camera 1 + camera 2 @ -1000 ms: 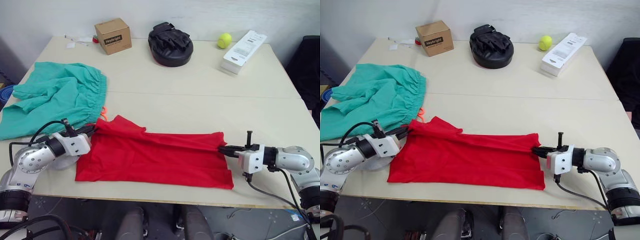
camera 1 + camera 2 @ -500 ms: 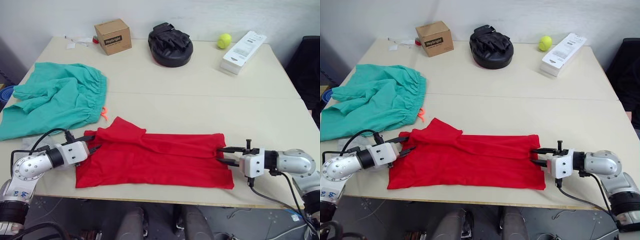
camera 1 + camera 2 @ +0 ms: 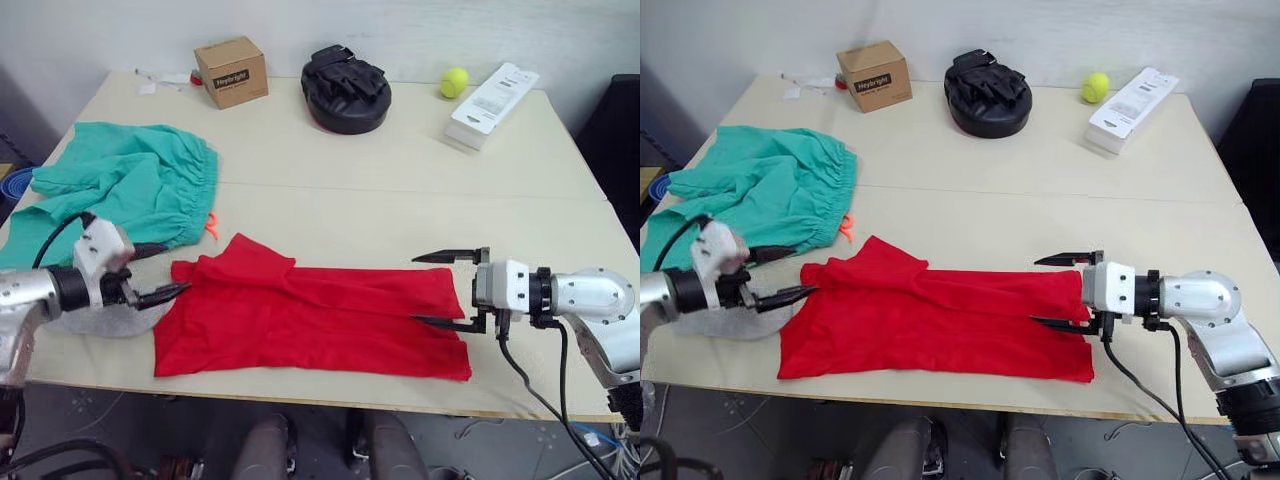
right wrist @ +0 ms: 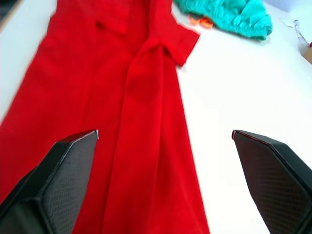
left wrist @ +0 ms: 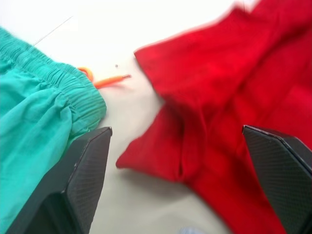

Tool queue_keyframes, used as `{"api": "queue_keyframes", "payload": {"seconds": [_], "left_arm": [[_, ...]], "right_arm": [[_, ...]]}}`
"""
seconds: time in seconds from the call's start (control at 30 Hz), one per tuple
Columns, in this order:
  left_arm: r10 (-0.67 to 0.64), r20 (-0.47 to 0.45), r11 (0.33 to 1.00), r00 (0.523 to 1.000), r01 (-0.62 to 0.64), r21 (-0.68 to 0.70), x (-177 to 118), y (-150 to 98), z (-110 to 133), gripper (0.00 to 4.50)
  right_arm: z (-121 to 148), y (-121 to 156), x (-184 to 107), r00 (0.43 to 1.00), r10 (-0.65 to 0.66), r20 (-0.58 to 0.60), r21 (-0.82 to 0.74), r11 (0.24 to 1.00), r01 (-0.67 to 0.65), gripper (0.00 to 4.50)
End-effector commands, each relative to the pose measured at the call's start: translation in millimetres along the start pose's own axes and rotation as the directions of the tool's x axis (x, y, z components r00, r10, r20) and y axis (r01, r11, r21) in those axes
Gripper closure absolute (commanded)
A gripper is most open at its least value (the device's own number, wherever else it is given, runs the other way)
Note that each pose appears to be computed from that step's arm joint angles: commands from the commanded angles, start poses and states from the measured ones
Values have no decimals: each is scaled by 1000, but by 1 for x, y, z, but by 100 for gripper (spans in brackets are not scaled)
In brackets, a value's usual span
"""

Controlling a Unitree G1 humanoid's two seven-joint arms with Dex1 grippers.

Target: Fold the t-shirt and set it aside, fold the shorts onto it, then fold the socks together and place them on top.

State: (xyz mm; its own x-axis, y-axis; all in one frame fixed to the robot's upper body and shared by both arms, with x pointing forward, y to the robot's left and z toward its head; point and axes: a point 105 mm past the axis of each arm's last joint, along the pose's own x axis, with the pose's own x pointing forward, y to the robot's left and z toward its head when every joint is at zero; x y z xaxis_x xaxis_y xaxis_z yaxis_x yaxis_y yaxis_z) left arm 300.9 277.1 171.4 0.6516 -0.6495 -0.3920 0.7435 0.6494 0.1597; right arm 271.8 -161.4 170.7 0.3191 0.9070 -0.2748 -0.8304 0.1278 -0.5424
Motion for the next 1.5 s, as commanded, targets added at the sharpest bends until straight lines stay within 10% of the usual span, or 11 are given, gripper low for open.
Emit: {"api": "queue_keyframes", "payload": {"seconds": [0.03, 0.3, 0.83, 1.33, 1.5], "left_arm": [[-79, -35, 982, 996, 72, -172, 5, 4, 15, 2], [-188, -163, 903, 969, 105, -416, 52, 13, 12, 2], [-202, -188, 910, 961, 114, -399, 118, 20, 11, 2], [-276, -237, 900, 931, 165, -403, 128, 6, -6, 447], [-275, -162, 904, 948, 198, -379, 127, 8, 5, 447]], "right_arm": [[26, -9, 3, 998, -16, 64, 21, 1000, 15, 2], [47, -5, 20, 993, -25, 117, 57, 998, 18, 2], [44, 12, 24, 996, -44, 80, 78, 996, 38, 2], [42, 8, 24, 994, -93, 62, 98, 991, 87, 0], [39, 9, 25, 994, -94, 54, 101, 991, 88, 0]]}}
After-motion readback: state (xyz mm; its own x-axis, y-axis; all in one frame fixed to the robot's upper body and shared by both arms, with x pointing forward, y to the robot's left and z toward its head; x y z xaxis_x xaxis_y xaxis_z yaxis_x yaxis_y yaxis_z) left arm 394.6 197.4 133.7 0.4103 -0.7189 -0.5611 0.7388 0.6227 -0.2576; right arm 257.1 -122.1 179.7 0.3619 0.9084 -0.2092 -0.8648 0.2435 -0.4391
